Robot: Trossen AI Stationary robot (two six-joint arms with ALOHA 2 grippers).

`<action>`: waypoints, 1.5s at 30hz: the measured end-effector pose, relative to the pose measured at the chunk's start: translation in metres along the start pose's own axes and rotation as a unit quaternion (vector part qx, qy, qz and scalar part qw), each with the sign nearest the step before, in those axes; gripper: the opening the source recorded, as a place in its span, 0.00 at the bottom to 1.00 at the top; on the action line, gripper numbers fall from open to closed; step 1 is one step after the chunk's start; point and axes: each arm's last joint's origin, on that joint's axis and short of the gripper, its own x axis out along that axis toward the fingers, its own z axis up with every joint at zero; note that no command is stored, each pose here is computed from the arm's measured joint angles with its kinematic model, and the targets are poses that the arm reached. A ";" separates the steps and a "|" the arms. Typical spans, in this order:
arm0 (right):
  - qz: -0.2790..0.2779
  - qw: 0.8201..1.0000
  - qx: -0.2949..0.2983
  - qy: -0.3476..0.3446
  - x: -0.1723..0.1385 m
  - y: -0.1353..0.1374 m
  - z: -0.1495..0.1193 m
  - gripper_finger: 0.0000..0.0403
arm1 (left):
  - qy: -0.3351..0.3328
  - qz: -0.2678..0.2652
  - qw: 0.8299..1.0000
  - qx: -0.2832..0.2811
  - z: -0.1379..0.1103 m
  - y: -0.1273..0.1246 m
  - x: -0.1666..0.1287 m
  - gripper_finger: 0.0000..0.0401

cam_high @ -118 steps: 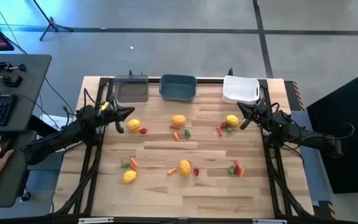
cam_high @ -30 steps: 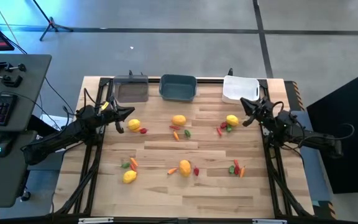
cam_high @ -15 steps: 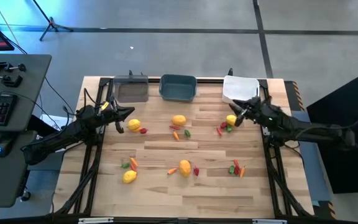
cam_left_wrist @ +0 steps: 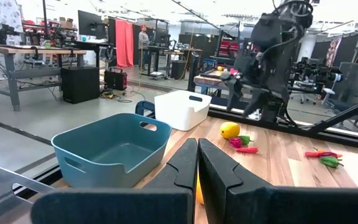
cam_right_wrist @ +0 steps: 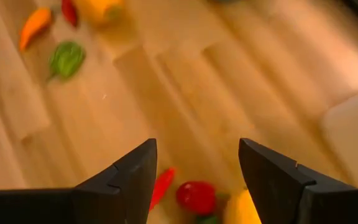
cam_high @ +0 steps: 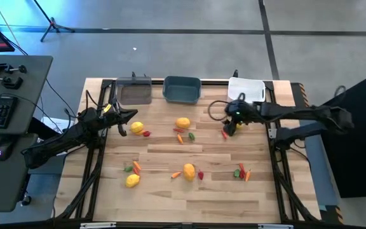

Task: Sort produce into baskets
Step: Put the red chili pepper into the white bin

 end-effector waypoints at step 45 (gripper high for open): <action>0.037 0.882 -0.373 0.285 0.078 0.022 0.008 0.19 | 0.000 0.000 1.000 0.000 0.000 0.000 0.000 0.00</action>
